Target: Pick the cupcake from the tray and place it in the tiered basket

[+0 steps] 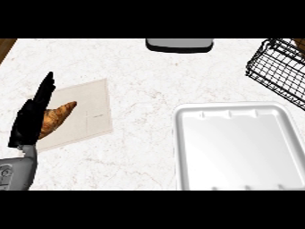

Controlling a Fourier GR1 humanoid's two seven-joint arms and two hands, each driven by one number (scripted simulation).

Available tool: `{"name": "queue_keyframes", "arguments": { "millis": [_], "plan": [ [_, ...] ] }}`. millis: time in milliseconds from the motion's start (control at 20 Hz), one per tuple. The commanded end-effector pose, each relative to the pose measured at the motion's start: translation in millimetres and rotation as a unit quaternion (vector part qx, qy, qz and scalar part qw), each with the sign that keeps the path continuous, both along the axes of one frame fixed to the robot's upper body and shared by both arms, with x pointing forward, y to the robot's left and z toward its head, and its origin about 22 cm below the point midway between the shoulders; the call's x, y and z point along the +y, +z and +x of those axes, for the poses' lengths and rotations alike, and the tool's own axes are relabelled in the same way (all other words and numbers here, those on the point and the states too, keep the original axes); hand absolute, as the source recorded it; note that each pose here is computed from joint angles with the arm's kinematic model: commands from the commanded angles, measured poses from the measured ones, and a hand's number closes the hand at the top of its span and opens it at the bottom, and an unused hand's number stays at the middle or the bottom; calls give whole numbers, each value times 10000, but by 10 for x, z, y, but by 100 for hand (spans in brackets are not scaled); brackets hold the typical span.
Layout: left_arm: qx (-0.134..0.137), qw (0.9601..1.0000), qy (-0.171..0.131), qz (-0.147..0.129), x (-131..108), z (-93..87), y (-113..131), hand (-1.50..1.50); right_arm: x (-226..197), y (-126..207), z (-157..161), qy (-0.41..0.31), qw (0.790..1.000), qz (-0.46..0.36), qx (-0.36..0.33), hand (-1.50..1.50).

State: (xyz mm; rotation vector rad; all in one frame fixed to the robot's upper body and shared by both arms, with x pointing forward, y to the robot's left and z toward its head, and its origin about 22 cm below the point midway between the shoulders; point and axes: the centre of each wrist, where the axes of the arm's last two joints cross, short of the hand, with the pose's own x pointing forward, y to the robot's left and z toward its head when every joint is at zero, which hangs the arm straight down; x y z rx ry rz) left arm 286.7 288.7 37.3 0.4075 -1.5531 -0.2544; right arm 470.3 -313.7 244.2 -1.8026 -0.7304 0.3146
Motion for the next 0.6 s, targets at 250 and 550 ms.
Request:
{"name": "queue_keyframes", "arguments": {
  "millis": [250,550],
  "plan": [
    [-61,10000,-17,0,-150,18,-21,0,-370,-193,-110,448,9963,725,119,150],
    [-21,10000,-58,7,-73,-7,90,0,-503,-591,-186,257,9806,1940,-83,150]
  ]
}}
